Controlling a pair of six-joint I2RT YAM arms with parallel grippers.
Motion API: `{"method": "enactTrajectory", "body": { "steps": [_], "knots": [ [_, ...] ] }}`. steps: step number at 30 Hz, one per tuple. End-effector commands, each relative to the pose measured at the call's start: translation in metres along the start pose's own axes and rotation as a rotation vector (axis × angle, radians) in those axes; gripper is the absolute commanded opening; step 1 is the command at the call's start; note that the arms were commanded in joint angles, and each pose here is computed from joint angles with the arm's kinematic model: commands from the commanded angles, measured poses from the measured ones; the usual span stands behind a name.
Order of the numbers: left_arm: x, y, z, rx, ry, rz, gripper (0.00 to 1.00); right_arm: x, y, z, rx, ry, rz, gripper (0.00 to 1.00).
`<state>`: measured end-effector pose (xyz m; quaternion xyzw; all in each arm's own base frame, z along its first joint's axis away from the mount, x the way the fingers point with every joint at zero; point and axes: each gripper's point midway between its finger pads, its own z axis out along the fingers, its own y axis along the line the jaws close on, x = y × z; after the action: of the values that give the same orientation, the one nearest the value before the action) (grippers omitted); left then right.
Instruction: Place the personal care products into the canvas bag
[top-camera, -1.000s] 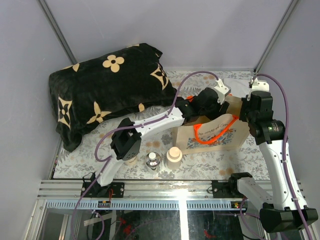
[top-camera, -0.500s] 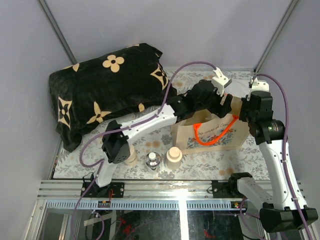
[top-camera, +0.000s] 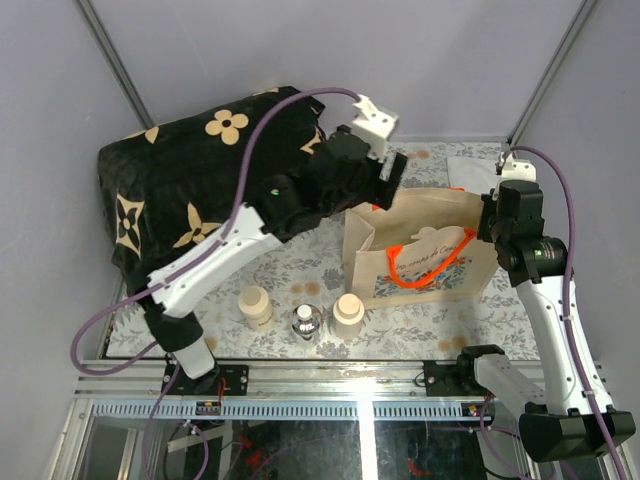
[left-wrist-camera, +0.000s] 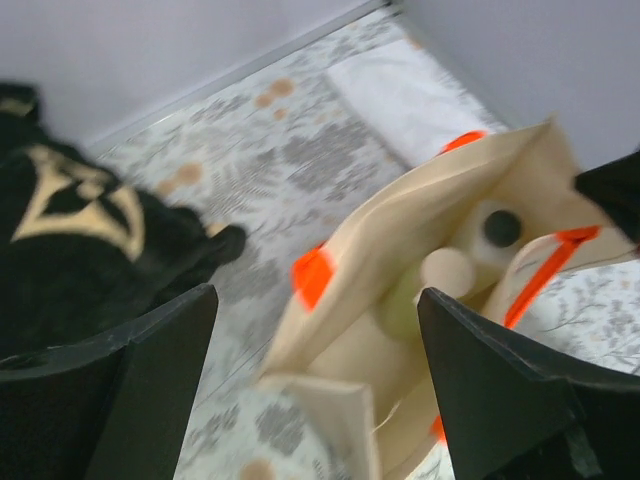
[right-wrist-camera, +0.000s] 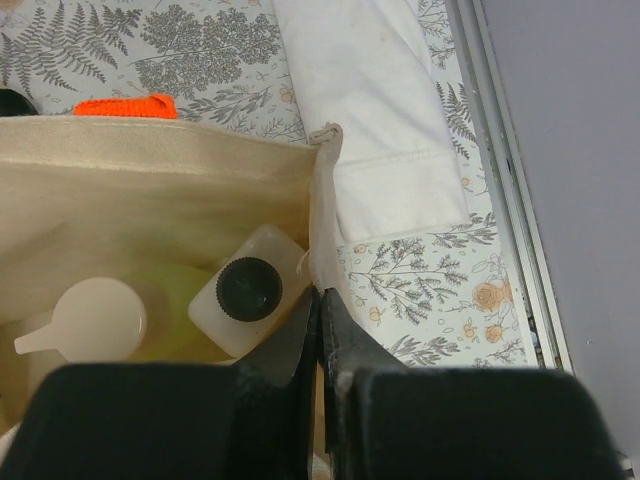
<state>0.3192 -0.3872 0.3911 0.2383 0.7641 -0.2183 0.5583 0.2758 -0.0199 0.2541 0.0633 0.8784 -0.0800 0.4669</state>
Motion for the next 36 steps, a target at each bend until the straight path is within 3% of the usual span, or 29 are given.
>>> {"method": "enactTrajectory", "body": {
  "steps": [1,9,19,27,36],
  "knots": [
    [0.047,0.081,-0.059,-0.269,0.236,-0.052,0.82,0.002,-0.007,-0.003,0.024,0.026,-0.030,0.00],
    [0.155,0.144,-0.154,-0.497,0.543,-0.183,0.82,0.002,-0.001,0.000,-0.003,0.043,-0.040,0.00],
    [0.240,0.156,-0.221,-0.592,0.708,-0.361,0.84,0.003,0.000,-0.005,-0.014,0.064,-0.040,0.00],
    [0.286,0.129,-0.213,-0.465,0.747,-0.484,0.85,0.007,0.004,-0.005,-0.040,0.069,-0.036,0.00],
    [0.310,0.123,-0.193,-0.414,0.771,-0.498,0.87,0.008,0.003,-0.007,-0.037,0.070,-0.039,0.00]
  ]
}}
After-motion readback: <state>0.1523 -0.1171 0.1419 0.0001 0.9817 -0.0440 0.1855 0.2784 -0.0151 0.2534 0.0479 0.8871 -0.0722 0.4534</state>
